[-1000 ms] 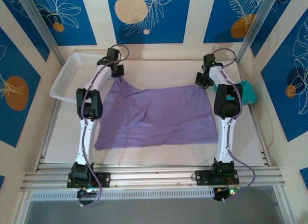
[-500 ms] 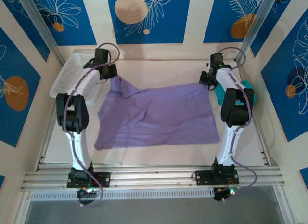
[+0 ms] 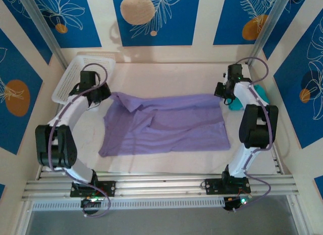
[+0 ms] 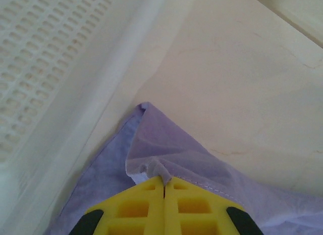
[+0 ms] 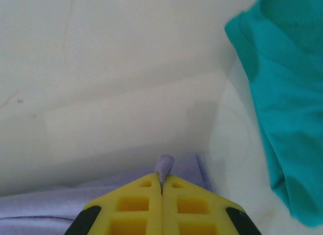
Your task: Fold the inside-out t-shirt
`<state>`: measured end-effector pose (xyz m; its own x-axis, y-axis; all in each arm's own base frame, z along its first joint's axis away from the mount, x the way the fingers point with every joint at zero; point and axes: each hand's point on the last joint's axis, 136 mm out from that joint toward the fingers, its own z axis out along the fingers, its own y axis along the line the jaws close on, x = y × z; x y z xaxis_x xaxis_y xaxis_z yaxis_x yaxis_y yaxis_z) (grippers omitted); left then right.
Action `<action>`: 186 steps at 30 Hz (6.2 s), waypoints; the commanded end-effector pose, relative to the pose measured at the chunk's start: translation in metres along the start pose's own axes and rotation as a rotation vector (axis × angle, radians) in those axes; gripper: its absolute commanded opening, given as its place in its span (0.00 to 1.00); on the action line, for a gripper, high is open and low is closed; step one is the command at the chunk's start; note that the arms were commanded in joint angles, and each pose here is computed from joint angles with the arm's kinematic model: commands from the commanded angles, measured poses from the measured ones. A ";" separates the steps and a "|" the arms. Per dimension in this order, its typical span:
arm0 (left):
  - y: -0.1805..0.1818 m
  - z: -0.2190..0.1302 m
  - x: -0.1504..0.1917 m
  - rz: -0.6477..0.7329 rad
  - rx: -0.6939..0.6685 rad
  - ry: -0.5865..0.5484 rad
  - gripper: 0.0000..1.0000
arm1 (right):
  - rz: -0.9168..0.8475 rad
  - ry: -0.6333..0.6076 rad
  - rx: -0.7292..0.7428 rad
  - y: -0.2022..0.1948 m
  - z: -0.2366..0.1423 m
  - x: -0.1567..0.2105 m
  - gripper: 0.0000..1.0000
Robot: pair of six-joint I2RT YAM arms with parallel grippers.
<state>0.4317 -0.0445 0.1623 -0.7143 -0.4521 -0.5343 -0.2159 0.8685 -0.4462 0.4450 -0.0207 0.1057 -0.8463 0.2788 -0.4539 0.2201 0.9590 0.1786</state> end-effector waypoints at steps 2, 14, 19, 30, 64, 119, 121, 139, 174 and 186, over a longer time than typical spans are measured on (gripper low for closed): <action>-0.002 -0.025 0.014 -0.060 0.071 -0.001 0.00 | 0.075 -0.006 0.005 -0.011 -0.016 0.022 0.00; 0.009 -0.047 0.060 -0.082 0.079 0.078 0.00 | 0.103 0.044 0.025 -0.020 -0.026 0.059 0.00; 0.008 -0.052 0.067 -0.088 0.091 0.094 0.00 | 0.097 0.056 0.050 -0.022 -0.026 0.068 0.00; 0.032 -0.057 0.113 -0.082 0.041 0.170 0.00 | 0.152 0.121 0.097 -0.036 -0.017 0.106 0.00; 0.010 -0.060 0.117 -0.120 0.175 0.194 0.00 | -0.993 -0.253 -0.670 0.407 -0.050 0.275 0.58; 0.057 -0.060 0.184 -0.155 0.075 0.205 0.51 | -1.154 0.080 -0.340 0.297 -0.043 0.290 0.34; 0.052 -0.057 0.181 -0.152 0.095 0.199 0.53 | -1.135 0.079 -0.350 0.297 -0.045 0.289 0.38; 0.012 -0.020 0.244 -0.027 0.111 0.422 0.44 | -0.965 0.083 -0.398 0.303 -0.030 0.297 0.38; 0.037 -0.049 0.243 0.030 -0.008 0.379 0.00 | -0.976 0.061 -0.309 0.276 -0.036 0.292 0.01; 0.061 -0.054 0.259 -0.004 -0.076 0.390 0.01 | -1.104 0.064 -0.225 0.264 -0.030 0.307 0.02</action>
<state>0.2080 -0.1111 0.0455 -0.9121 -0.3354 -0.2359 -0.2060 0.8723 -0.4435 0.2305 0.3294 0.0446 -0.5699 -0.6794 -0.4623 -0.7441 0.6653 -0.0605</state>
